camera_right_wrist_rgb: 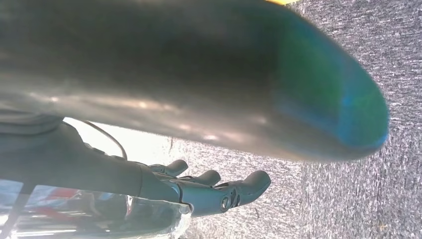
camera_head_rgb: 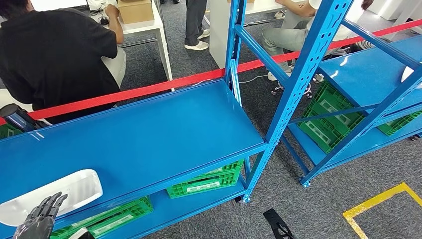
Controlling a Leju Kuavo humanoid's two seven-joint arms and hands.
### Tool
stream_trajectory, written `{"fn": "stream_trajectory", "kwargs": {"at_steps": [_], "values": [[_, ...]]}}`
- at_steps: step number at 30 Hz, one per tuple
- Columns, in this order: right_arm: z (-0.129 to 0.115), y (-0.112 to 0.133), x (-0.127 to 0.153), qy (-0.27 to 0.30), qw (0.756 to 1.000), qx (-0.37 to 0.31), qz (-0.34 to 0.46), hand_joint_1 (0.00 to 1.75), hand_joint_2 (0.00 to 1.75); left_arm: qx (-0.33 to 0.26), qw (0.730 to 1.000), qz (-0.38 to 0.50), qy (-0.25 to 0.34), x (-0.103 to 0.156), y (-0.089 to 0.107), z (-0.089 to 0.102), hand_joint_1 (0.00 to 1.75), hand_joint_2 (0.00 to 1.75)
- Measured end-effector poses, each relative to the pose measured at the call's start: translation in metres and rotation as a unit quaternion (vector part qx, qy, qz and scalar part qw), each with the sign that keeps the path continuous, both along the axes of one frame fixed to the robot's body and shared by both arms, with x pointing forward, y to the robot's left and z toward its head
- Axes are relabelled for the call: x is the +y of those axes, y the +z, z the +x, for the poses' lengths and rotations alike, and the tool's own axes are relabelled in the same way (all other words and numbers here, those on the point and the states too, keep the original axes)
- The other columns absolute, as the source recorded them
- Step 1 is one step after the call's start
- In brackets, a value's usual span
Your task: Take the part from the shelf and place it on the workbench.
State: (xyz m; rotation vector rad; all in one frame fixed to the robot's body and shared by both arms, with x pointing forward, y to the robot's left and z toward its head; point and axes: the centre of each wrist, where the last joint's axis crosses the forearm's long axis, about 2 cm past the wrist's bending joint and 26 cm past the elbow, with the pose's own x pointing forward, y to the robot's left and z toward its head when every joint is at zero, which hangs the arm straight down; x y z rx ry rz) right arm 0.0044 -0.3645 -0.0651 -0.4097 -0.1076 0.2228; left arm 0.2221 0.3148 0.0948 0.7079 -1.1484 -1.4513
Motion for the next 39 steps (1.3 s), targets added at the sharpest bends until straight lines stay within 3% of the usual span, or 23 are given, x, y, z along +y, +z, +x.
{"fn": "stream_trajectory", "kwargs": {"at_steps": [2,6,14,27,39], "values": [[0.000,0.000,0.000,0.000,1.000,-0.001,0.000,0.00,0.00,0.001,1.000,0.001,0.000,0.000,-0.001,0.000,0.00,1.75],[0.001,0.000,0.001,-0.003,1.000,-0.004,0.000,0.00,1.75,-0.001,1.000,0.011,0.005,-0.002,-0.002,0.001,0.00,1.75],[-0.002,0.001,0.006,-0.004,1.000,0.002,-0.002,0.00,1.75,-0.043,0.995,0.070,0.048,-0.005,-0.007,0.003,0.00,1.75],[-0.008,0.002,0.012,-0.005,1.000,-0.002,0.008,0.00,1.75,-0.097,0.991,0.060,0.064,-0.011,-0.007,0.001,0.00,1.75],[-0.011,0.002,0.016,-0.003,1.000,-0.005,0.016,0.00,1.75,-0.098,0.985,0.060,0.126,-0.010,-0.010,-0.011,0.00,1.75]]}}
